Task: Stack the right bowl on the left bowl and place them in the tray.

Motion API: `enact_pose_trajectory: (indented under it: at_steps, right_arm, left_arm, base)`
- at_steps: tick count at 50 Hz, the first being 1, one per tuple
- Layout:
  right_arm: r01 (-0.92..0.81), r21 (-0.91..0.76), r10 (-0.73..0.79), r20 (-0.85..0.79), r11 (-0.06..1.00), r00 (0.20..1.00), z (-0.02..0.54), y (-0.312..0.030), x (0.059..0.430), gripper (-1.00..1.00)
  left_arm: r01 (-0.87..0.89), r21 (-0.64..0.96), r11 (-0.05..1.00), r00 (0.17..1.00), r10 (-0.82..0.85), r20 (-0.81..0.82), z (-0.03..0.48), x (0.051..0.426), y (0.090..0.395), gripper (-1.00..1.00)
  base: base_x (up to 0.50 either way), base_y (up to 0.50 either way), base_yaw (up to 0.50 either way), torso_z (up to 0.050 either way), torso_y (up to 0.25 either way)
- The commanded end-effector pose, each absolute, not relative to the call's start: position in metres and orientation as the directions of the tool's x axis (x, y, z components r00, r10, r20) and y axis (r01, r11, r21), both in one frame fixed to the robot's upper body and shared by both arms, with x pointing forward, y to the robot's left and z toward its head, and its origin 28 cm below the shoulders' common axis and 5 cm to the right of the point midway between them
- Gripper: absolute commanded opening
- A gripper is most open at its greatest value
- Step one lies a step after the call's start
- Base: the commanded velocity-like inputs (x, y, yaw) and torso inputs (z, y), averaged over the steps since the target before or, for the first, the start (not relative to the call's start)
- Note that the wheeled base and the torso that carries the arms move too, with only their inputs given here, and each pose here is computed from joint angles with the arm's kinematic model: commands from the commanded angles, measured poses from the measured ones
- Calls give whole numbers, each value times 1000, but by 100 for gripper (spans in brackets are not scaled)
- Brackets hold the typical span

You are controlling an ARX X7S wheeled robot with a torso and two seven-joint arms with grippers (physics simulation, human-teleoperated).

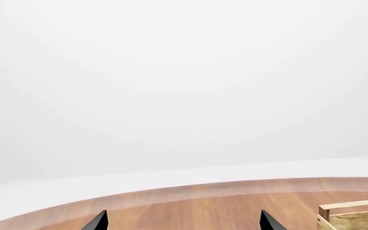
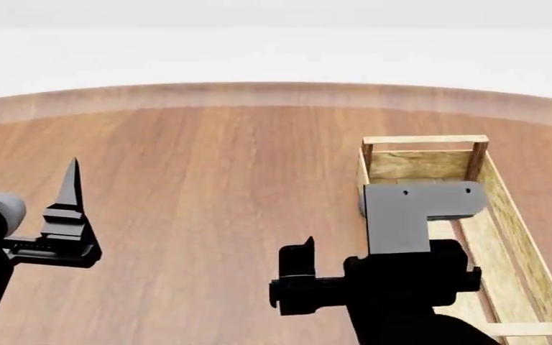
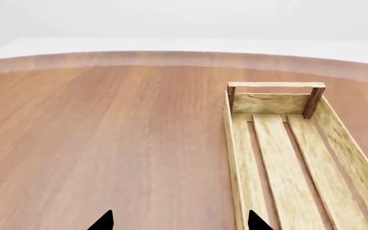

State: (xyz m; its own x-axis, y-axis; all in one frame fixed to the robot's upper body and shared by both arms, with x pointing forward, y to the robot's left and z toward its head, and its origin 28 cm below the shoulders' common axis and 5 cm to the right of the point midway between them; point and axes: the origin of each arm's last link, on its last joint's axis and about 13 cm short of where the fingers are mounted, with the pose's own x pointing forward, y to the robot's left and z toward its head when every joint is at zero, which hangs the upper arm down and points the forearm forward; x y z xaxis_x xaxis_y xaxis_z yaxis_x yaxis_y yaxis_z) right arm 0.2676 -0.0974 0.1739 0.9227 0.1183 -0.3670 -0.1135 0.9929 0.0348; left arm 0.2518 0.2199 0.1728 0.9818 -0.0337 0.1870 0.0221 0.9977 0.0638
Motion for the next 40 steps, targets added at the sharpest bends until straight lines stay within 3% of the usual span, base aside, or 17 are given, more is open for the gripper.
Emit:
enact_pose_trajectory:
  at_steps: [1, 26, 40]
  right_arm:
    - [-139, 56, 147, -525, 989, 838, 177, -101, 264, 100]
    - [-155, 56, 152, -676, 986, 721, 169, -111, 215, 100]
    - [-145, 56, 140, -724, 988, 675, 148, -116, 210, 100]
  left_arm:
    - [18, 66, 998, 982, -30, 188, 174, 252, 221, 100]
    - [17, 65, 998, 982, -29, 189, 174, 251, 221, 100]
    - [19, 66, 998, 981, -31, 190, 175, 250, 220, 100]
  base:
    - [0, 0, 0, 0, 0]
    - [0, 0, 0, 0, 0]
    - [0, 0, 0, 0, 0]
